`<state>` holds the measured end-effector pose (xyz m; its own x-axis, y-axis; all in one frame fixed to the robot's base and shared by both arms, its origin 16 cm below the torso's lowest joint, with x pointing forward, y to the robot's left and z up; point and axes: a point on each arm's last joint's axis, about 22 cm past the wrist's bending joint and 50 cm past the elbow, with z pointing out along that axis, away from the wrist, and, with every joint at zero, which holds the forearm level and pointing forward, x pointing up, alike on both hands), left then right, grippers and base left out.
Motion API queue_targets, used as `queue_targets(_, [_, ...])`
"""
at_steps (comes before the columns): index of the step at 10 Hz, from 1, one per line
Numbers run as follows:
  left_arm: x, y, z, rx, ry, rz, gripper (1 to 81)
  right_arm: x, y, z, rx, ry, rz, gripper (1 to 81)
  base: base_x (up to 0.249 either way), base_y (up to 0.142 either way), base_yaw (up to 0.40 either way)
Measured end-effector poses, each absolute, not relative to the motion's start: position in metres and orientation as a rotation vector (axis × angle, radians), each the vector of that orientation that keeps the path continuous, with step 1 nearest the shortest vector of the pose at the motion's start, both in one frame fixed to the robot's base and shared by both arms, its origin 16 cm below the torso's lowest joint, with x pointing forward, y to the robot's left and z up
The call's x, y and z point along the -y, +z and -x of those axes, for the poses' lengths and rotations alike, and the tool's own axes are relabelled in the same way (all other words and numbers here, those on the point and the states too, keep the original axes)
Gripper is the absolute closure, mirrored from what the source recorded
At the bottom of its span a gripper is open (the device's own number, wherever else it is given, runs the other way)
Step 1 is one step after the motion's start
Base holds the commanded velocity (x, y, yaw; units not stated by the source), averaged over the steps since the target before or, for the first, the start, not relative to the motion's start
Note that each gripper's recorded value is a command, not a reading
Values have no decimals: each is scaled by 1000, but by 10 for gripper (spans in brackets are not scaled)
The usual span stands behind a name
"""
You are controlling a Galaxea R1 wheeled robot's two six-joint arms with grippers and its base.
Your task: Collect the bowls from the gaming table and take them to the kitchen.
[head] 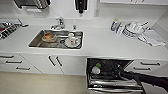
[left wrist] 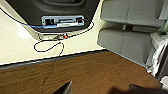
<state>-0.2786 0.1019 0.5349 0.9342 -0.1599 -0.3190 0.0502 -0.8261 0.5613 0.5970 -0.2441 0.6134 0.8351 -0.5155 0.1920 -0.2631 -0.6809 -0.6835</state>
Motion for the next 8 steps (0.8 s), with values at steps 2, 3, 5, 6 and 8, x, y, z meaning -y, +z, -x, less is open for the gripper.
queue_targets(2, [-102,528,270,84,-467,-2506,10,284,620,-583,-597,-469,2372,10,0,0,0])
queue_targets(3, [-103,522,261,56,-465,-2517,10,307,626,-573,-611,-450,2395,10,0,0,0])
queue_targets(5, [-108,508,245,-53,-473,-2562,10,357,639,-542,-640,-389,2455,10,0,0,0])
queue_targets(6, [-111,504,242,-125,-489,-2583,10,383,641,-517,-666,-343,2493,10,0,0,0])
queue_targets(8, [-118,493,232,-186,-523,-2615,10,416,621,-430,-738,-158,2565,10,0,0,0])
